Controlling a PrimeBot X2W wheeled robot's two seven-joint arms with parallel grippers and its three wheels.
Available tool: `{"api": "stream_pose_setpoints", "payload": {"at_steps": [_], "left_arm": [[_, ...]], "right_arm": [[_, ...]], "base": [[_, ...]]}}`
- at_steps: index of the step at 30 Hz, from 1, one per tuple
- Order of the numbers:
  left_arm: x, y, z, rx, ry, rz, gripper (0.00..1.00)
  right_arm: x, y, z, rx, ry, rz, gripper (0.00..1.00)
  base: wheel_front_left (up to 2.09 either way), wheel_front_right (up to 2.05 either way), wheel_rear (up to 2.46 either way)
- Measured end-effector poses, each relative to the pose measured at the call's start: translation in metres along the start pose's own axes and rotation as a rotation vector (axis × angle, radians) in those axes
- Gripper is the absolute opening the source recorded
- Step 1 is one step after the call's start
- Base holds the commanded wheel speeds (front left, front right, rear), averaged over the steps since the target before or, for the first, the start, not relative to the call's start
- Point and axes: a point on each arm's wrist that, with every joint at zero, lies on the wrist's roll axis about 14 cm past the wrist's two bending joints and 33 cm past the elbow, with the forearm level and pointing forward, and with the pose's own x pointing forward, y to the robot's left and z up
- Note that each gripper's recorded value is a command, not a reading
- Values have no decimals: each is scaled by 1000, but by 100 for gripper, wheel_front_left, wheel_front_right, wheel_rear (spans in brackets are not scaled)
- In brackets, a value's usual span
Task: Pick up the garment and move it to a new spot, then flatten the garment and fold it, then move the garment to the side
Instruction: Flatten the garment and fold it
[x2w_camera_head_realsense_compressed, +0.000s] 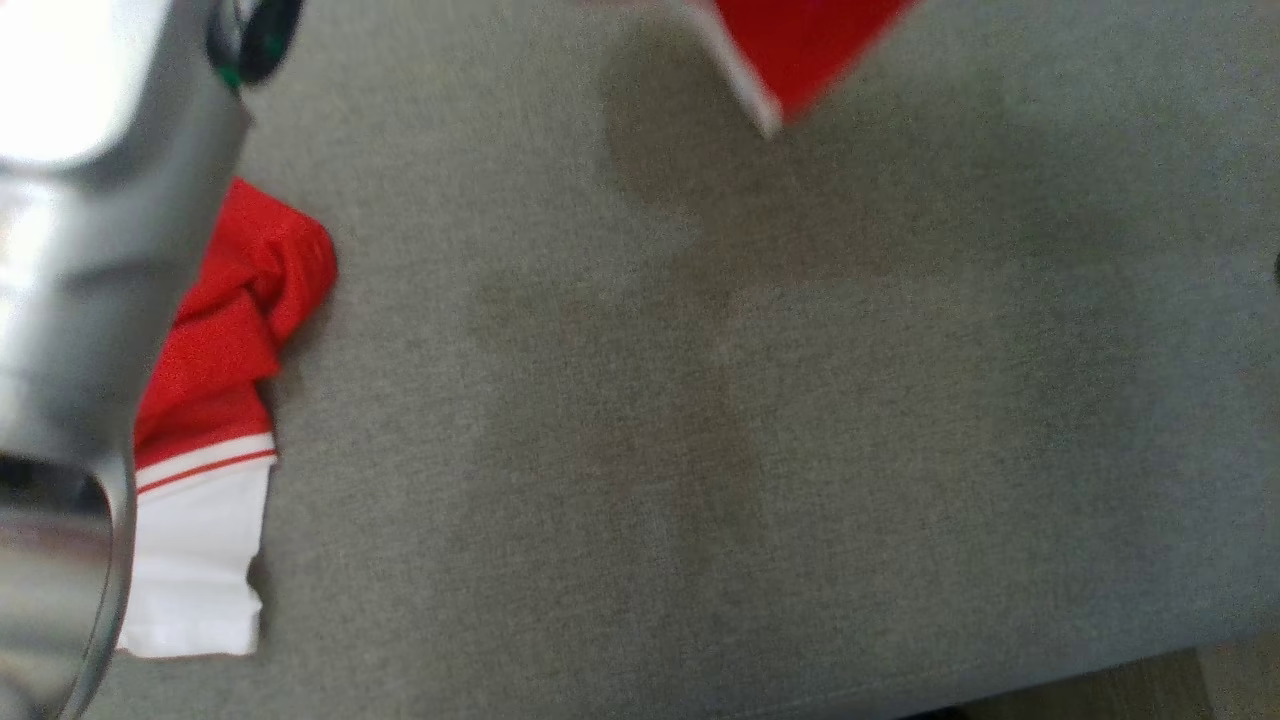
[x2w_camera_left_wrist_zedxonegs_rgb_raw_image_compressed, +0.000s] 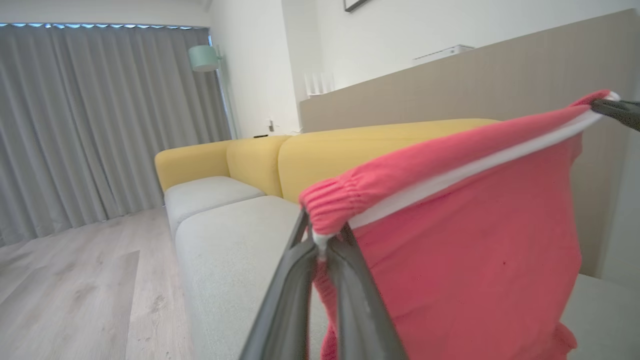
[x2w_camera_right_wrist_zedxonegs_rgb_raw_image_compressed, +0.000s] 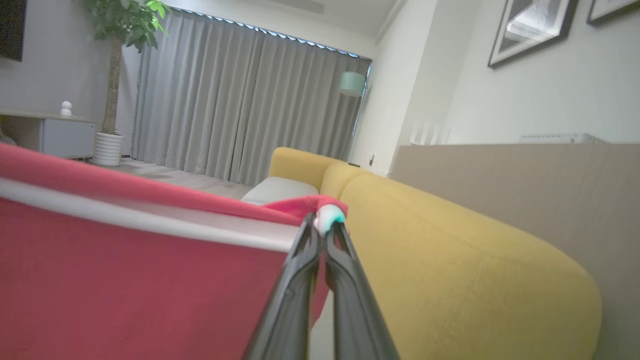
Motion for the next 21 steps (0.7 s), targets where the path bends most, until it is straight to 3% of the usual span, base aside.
{"api": "stream_pose_setpoints", "payload": {"at_steps": [6, 11, 15, 18, 21], "left_arm": [[31, 19, -21, -28, -69, 36, 0], [33, 12, -61, -75, -13, 22, 0], [13, -10, -108, -120, 103, -8, 0], [-13, -40, -143, -142, 201, -67, 0], [-43, -65, -167, -160, 289, -129, 0]], "right_arm": [[32, 4, -25, -101, -28, 21, 0], [26, 13, -81, -71, 108, 24, 0], [-2, 30, -137, -138, 271, 103, 0], [-45, 40, -187, -160, 438, 160, 0], [-82, 44, -214, -169, 563, 196, 0]], "base": [[0, 0, 0], [0, 0, 0], [0, 0, 0], [0, 0, 0], [0, 0, 0]]}}
